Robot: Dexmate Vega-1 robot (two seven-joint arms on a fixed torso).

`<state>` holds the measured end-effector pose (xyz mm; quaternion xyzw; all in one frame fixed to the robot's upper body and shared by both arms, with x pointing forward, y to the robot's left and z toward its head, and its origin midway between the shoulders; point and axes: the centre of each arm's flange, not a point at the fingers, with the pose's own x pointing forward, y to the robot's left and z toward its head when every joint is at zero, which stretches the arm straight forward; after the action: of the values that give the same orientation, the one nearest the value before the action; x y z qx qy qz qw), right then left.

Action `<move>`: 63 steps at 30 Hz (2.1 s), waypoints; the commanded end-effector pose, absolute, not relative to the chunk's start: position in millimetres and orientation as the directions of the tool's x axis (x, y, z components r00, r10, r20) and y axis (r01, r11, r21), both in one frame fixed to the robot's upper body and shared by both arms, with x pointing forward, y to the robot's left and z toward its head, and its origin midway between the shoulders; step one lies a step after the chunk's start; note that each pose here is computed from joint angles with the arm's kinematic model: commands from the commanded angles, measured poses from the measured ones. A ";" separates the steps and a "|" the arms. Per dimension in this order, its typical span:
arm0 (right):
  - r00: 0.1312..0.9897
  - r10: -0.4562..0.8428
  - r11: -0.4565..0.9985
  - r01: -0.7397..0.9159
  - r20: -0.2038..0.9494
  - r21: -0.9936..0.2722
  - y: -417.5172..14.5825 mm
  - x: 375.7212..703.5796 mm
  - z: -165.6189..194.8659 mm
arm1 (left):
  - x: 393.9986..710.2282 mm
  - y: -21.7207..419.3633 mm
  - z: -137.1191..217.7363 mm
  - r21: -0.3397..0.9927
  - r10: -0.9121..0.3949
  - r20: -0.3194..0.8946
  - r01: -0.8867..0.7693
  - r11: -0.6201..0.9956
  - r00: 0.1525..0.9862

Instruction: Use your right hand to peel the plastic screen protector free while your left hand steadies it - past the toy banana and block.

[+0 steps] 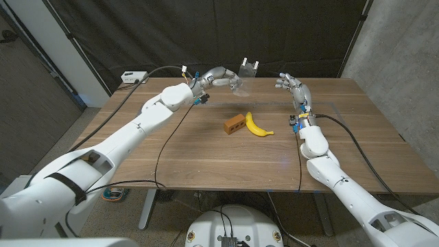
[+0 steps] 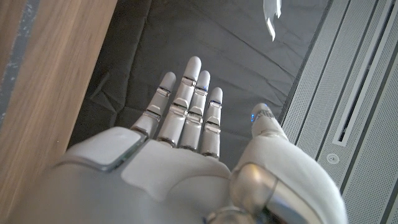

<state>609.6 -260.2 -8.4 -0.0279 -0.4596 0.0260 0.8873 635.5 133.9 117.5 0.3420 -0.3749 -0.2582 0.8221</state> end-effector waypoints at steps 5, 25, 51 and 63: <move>0.618 0.152 0.982 -0.007 0.772 -0.189 -255.0 602.5 3.0 | 644.7 110.0 127.9 0.796 -0.732 0.396 0.191 0.575 0.554; 0.631 0.184 0.967 0.019 0.754 -0.253 -254.3 599.2 9.2 | 660.3 81.3 133.1 0.848 -0.802 0.274 0.261 0.462 0.530; 0.602 0.126 0.968 0.101 0.788 -0.231 -247.5 600.2 16.2 | 673.5 60.6 140.1 0.886 -0.854 0.164 0.307 0.348 0.495; 0.582 0.112 0.967 0.122 0.805 -0.223 -244.3 599.8 18.4 | 674.7 61.6 139.7 0.881 -0.858 0.154 0.325 0.343 0.489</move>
<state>600.6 -247.0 16.8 -0.1274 -0.4447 0.0093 0.8865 673.0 61.7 138.9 0.4200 -0.3248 -0.3841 0.7554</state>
